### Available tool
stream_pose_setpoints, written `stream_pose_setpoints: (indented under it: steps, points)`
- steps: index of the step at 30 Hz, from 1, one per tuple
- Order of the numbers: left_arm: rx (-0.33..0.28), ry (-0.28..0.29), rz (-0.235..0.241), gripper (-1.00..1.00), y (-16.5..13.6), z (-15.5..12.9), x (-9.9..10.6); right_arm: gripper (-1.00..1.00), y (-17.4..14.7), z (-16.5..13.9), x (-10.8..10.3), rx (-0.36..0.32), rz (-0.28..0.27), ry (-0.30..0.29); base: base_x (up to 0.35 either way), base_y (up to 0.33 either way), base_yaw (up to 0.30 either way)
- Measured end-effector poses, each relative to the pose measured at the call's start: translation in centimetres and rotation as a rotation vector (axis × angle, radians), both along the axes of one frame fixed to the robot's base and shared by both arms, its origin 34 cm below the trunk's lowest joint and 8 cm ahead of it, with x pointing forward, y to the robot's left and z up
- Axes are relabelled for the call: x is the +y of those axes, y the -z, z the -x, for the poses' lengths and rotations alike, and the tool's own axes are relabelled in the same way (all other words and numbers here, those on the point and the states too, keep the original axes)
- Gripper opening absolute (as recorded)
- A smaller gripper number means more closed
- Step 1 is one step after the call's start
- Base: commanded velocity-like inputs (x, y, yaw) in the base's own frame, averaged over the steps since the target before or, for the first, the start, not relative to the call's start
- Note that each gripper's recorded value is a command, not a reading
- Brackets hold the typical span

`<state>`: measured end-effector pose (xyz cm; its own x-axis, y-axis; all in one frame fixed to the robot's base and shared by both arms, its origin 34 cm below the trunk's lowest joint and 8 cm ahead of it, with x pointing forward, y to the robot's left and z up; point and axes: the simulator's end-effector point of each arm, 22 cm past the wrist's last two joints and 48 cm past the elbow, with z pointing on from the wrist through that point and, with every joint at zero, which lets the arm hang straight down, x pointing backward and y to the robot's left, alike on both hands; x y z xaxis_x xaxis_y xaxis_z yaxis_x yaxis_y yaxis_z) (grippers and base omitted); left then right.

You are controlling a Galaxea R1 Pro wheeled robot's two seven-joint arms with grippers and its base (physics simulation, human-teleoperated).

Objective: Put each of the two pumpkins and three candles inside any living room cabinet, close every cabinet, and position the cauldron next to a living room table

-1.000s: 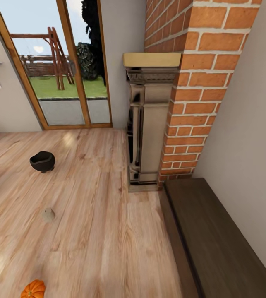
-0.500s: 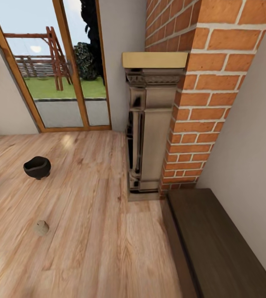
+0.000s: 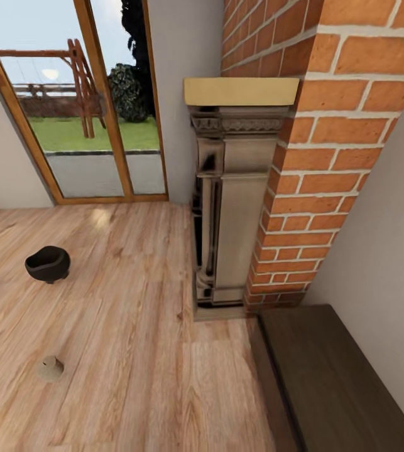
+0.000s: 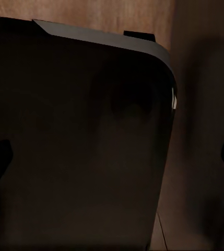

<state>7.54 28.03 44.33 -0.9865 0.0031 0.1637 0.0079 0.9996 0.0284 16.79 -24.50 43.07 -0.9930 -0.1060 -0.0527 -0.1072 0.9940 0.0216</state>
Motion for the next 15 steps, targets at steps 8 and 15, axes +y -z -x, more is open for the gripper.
stream_pose_setpoints:
  steps: [8, 15]
  points:
    - [0.001, 0.000, 0.000, 1.00, -0.01, 0.05, 0.00, 1.00, 0.00, 0.00, 0.06, 0.000, -0.001, 0.000, 0.325, 0.136, 0.000]
    - [0.001, 0.000, 0.000, 1.00, 0.00, 0.01, 0.00, 1.00, 0.00, 0.00, 0.11, 0.000, -0.001, 0.000, 0.314, 0.165, 0.000]
